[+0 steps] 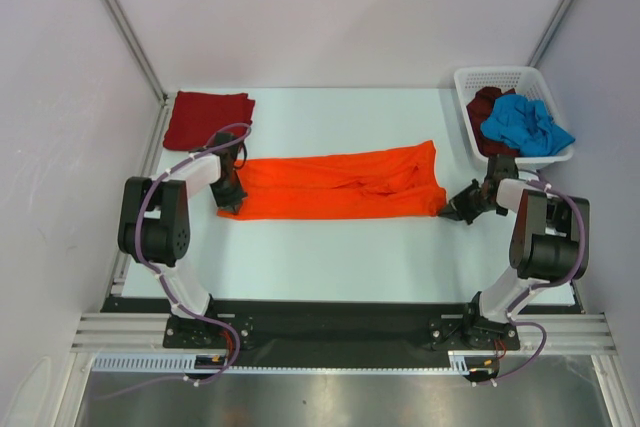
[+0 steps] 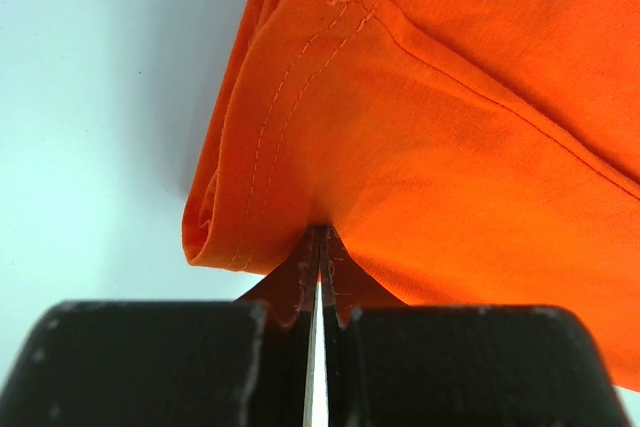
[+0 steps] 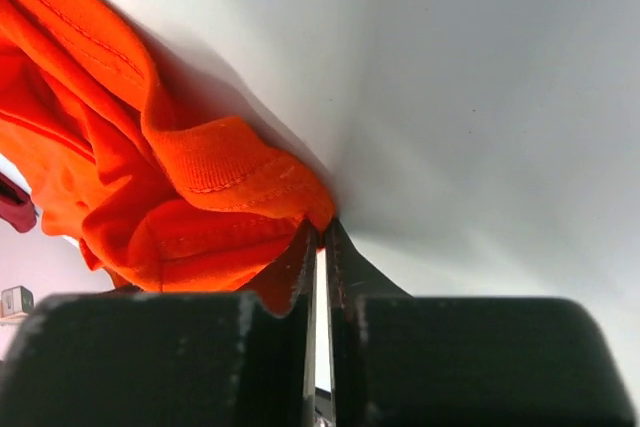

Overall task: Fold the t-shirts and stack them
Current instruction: Fold the tshirt

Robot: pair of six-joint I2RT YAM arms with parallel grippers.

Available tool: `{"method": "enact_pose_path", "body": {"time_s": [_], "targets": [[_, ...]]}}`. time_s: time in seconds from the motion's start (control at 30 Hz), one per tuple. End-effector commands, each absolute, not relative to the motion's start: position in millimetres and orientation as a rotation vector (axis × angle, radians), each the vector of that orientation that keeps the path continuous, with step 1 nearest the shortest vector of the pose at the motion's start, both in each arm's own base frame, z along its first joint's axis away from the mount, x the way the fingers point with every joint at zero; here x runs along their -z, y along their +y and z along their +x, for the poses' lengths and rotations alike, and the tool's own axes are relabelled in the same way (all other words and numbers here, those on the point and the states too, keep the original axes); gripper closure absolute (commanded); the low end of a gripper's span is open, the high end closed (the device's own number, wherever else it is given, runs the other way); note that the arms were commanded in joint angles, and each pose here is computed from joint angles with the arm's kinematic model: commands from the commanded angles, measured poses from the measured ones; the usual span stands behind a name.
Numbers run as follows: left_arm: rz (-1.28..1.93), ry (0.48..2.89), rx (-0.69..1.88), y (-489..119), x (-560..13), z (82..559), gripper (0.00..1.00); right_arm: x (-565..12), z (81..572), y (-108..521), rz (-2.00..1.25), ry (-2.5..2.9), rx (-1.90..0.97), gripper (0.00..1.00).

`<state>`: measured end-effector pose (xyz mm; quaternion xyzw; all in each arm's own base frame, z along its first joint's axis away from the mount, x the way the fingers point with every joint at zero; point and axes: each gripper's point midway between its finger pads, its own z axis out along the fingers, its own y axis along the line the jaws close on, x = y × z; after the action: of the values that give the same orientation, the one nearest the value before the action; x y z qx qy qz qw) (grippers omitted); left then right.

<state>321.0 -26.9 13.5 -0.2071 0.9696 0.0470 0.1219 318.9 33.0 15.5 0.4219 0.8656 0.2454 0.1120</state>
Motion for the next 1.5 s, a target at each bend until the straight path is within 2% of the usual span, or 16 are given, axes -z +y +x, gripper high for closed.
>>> {"method": "enact_pose_path", "body": {"time_s": [0.0,0.03,0.23,0.4,0.5,0.53,0.63,0.83,0.97,1.07,1.17,1.3,1.47], "targets": [[-0.605,2.822,-0.248,-14,1,323,0.97,-19,331,13,1.233,2.508,-0.602,0.97],[-0.612,2.819,-0.262,-12,1,322,0.97,-22,330,8,1.246,2.513,-0.564,1.00],[-0.621,2.818,-0.278,-7,3,321,0.98,-38,312,-18,1.276,2.560,-0.430,1.00],[-0.621,2.817,-0.271,-7,3,322,0.98,-36,303,-13,1.240,2.650,-0.448,1.00],[-0.620,2.818,-0.257,-9,3,322,0.99,-37,297,-7,1.216,2.671,-0.472,0.89],[-0.616,2.819,-0.257,-9,3,322,0.99,-38,295,-5,1.211,2.682,-0.477,0.77],[-0.612,2.816,-0.254,-9,1,323,0.99,-48,294,-11,1.156,2.689,-0.418,0.61],[-0.533,2.784,-0.122,-21,-13,327,0.97,-119,345,-6,0.690,2.591,-0.242,0.47],[-0.506,2.746,-0.043,-29,-31,327,0.92,-149,379,43,0.502,2.560,-0.280,0.46],[-0.483,2.700,-0.014,-31,-50,329,0.89,-151,398,78,0.479,2.575,-0.397,0.46],[-0.449,2.658,0.015,-32,-72,328,0.85,-138,399,127,0.454,2.645,-0.573,0.43],[-0.426,2.595,0.052,-35,-95,322,0.79,-116,392,158,0.456,2.716,-0.625,0.38],[-0.383,2.552,0.111,-43,-110,310,0.78,-92,381,172,0.367,2.783,-0.530,0.38]]}}
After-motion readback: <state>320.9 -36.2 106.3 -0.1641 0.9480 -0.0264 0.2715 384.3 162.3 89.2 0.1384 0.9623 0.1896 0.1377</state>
